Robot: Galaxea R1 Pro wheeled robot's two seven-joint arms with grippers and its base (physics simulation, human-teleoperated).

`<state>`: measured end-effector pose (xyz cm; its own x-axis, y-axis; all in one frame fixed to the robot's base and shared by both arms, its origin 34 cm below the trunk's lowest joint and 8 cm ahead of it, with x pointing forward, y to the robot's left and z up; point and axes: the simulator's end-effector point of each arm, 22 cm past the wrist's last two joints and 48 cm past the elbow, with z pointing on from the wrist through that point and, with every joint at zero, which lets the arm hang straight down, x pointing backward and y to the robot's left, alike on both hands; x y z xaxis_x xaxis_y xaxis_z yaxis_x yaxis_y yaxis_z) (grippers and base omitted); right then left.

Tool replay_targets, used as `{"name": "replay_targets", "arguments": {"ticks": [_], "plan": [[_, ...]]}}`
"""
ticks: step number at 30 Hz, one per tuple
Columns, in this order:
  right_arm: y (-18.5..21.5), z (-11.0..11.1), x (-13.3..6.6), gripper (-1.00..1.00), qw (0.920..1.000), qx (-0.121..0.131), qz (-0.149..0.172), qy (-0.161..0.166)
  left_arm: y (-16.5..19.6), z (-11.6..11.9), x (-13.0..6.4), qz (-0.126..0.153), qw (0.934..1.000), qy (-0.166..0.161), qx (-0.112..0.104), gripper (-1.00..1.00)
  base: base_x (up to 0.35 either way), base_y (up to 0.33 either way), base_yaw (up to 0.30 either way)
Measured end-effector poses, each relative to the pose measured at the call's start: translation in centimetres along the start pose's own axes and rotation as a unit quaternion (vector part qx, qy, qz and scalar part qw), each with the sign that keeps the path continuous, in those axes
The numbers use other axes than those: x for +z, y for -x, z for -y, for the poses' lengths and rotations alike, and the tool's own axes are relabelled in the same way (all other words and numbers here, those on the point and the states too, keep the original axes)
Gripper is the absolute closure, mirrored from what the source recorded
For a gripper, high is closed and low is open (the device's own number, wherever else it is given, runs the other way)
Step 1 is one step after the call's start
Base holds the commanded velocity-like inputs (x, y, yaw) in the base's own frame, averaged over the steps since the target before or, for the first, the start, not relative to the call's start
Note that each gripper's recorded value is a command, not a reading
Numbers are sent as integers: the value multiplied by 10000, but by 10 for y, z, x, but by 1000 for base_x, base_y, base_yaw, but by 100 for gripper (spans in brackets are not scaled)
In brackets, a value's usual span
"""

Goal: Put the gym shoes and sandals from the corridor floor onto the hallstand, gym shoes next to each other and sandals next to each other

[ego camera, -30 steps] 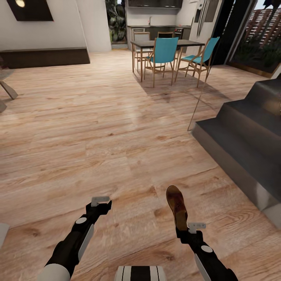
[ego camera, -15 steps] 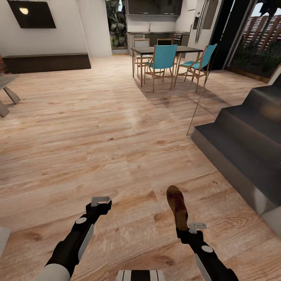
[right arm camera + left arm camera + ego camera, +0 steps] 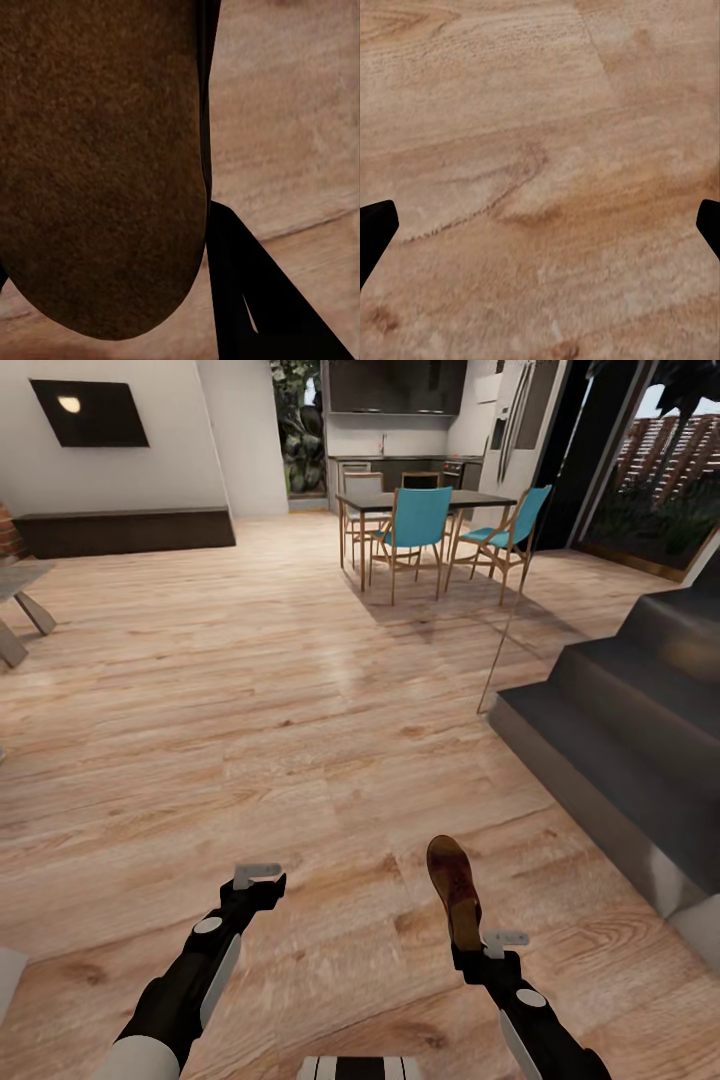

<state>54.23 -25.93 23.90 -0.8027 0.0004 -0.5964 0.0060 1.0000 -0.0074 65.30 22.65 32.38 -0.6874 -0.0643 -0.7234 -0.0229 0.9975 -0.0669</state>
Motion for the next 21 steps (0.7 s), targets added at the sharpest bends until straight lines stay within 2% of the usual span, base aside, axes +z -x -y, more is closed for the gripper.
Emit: {"name": "replay_targets", "arguments": {"ticks": [17,21], "plan": [[-19,0,20,100,9999,-19,121,-6,-21,-2,13,123,9999,-8,2,-100,0,0,0],[-27,0,24,100,10000,-23,43,-5,-30,-2,17,45,10000,-3,0,-100,0,0,0]]}}
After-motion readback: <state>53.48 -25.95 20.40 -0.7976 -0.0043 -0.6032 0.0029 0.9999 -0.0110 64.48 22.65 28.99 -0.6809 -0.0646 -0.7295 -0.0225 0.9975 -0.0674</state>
